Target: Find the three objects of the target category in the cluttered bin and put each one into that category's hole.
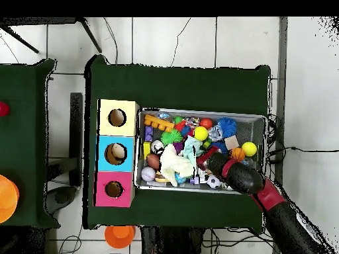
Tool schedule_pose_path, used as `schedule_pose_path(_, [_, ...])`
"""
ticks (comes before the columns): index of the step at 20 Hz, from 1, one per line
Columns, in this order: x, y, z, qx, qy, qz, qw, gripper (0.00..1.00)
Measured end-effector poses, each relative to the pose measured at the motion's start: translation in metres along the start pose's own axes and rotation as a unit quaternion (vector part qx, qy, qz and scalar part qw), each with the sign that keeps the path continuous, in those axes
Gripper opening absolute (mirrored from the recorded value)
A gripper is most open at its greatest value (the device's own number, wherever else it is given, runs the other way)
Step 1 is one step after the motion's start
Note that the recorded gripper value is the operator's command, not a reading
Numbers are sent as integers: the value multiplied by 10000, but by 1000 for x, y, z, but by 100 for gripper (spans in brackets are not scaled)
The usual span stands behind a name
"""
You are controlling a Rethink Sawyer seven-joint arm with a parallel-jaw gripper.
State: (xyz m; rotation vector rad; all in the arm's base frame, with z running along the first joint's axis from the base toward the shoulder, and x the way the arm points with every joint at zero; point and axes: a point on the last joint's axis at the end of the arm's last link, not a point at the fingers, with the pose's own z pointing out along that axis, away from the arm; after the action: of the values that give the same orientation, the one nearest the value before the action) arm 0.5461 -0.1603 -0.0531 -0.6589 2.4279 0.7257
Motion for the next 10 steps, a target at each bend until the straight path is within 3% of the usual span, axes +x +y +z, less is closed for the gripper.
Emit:
schedule_pose_path(6, [-14, 9, 5, -148, -320, 34, 9994, 100])
schedule_pose_path(10, [-23, 26, 14, -377, -589, 110, 9975, 100])
